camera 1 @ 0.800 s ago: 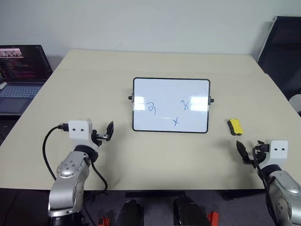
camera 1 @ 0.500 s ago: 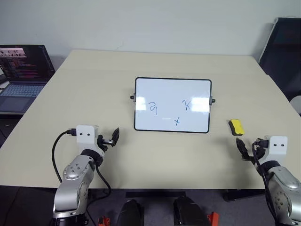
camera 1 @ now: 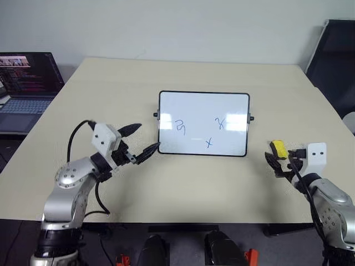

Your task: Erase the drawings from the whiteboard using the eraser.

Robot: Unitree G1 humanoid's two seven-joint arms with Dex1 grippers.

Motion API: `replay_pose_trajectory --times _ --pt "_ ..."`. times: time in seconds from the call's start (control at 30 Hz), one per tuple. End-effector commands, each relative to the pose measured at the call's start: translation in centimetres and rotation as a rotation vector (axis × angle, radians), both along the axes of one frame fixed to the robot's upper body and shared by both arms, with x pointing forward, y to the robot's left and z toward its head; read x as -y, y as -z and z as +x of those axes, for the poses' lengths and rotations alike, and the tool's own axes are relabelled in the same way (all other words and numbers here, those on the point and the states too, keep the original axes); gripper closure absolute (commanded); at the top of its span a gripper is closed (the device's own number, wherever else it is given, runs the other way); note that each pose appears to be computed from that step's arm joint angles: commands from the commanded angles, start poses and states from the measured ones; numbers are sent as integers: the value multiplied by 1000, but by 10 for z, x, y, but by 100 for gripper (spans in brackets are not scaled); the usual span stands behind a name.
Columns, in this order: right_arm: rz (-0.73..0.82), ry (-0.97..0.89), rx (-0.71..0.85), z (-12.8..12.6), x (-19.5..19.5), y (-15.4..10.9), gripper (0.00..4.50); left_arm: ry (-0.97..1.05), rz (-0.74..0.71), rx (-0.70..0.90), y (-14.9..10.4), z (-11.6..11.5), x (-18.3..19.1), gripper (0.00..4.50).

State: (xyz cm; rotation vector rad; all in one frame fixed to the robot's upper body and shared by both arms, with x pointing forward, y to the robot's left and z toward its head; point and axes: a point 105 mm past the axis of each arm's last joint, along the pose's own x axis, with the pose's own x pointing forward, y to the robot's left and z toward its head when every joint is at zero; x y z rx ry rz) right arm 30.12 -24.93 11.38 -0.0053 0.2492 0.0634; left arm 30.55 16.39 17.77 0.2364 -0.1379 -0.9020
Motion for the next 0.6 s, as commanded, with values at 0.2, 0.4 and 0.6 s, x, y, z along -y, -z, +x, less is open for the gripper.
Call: replay_pose_trajectory --times 0.2,0.4,0.6 --pt "22 86 15 12 9 -30 4 400 119 -27 -23 -8 52 0" --pt "-6 111 -33 32 20 -18 4 530 141 37 -42 -3 92 0" --pt "-11 114 -48 46 23 -7 4 542 126 65 -49 -3 102 0"
